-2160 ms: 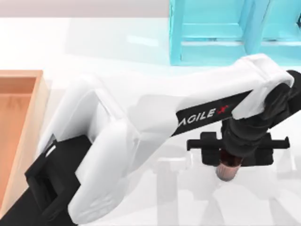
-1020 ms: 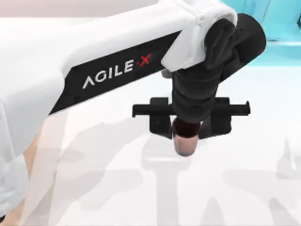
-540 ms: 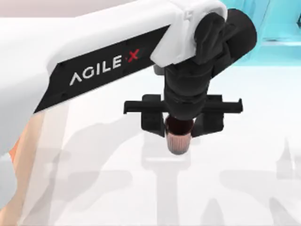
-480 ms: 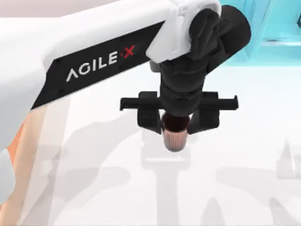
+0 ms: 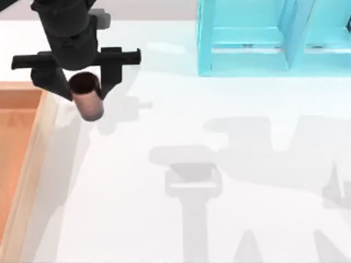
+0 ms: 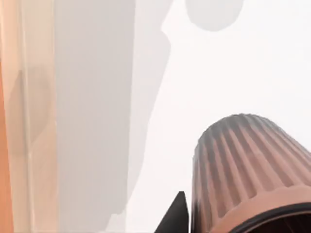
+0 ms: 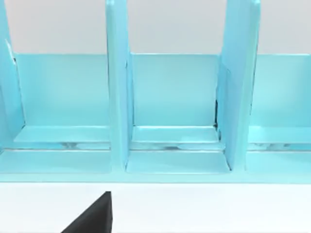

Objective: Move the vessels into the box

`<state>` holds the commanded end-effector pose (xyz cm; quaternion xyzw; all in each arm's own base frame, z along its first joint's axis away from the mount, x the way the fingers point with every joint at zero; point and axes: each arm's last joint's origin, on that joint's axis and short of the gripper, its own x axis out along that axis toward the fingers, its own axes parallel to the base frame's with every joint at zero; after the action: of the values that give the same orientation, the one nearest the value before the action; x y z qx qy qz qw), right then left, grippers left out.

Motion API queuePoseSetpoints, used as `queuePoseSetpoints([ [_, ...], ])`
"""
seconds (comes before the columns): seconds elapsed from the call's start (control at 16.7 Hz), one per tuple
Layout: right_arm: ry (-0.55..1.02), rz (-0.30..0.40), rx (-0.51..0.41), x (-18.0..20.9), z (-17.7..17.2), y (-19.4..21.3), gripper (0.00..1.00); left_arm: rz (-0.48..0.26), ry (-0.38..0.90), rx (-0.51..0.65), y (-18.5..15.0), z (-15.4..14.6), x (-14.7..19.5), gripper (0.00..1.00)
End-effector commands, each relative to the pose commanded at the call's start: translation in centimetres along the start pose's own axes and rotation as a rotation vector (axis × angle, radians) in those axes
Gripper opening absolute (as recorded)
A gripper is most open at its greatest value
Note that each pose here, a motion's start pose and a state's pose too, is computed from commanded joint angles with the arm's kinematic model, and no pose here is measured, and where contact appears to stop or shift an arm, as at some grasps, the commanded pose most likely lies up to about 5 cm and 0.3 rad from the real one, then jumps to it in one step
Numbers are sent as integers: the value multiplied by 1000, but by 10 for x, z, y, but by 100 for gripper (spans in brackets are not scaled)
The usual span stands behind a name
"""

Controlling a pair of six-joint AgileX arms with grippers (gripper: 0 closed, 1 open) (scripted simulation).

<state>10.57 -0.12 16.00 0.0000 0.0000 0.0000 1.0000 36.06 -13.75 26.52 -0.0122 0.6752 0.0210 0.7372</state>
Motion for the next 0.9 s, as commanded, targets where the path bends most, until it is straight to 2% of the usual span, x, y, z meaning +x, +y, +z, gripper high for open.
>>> queuePoseSetpoints([
  [0.18,0,0,0,0,0,0,100,3,-4,0,80,10,-8,0],
  [0.42,0,0,0,0,0,0,100,12,-6,18,165,-5,-17,0],
  [0.66,0,0,0,0,0,0,100,22,-2,49,212,-30,-23,0],
  [0.9,0,0,0,0,0,0,100,30,-1,70,226,-44,-25,0],
])
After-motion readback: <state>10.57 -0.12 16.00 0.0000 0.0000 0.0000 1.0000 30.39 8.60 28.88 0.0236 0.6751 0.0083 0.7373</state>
